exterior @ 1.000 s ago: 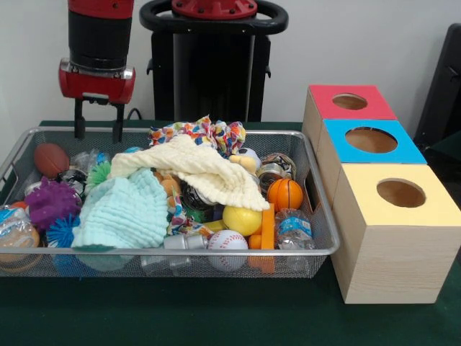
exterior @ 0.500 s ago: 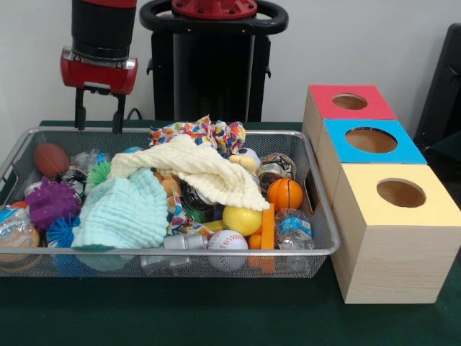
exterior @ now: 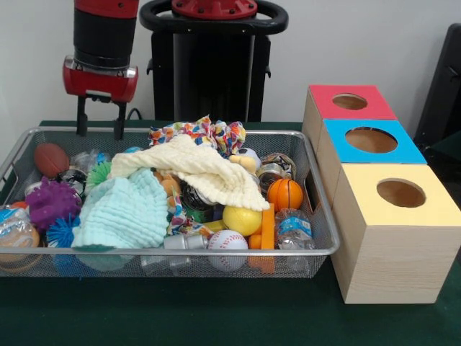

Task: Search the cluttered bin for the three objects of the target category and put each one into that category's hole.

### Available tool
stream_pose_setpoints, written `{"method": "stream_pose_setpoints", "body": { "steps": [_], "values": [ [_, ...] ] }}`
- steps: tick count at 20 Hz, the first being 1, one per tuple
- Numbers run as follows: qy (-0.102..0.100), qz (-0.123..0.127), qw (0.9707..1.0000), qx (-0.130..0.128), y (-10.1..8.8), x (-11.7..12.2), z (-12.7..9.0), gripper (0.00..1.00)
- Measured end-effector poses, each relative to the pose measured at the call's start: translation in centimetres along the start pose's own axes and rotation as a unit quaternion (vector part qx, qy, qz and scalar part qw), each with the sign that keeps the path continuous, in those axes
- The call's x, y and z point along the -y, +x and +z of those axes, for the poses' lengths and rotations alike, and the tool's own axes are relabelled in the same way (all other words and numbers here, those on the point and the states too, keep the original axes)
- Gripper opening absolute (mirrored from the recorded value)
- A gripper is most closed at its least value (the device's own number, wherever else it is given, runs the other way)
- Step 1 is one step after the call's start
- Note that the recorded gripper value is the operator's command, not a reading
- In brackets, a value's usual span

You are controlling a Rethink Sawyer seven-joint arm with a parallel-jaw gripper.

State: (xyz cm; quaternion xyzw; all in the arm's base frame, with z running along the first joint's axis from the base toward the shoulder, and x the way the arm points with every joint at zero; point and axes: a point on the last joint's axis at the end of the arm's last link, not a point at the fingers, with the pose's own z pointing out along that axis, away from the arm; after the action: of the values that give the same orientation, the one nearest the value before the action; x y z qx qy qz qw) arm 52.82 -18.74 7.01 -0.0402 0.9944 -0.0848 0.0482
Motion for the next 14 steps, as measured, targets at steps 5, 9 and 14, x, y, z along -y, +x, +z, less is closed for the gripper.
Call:
{"method": "stream_pose_setpoints", "body": {
  "steps": [5,9,14],
  "values": [
    [-0.009,0.002,0.9999,0.007,0.5,-0.5,1.7,1.00],
    [-0.017,0.006,0.9998,0.001,1.2,-0.8,2.9,1.00],
    [-0.023,0.006,0.9997,-0.008,2.1,-0.9,3.8,1.00]
  ]
}}
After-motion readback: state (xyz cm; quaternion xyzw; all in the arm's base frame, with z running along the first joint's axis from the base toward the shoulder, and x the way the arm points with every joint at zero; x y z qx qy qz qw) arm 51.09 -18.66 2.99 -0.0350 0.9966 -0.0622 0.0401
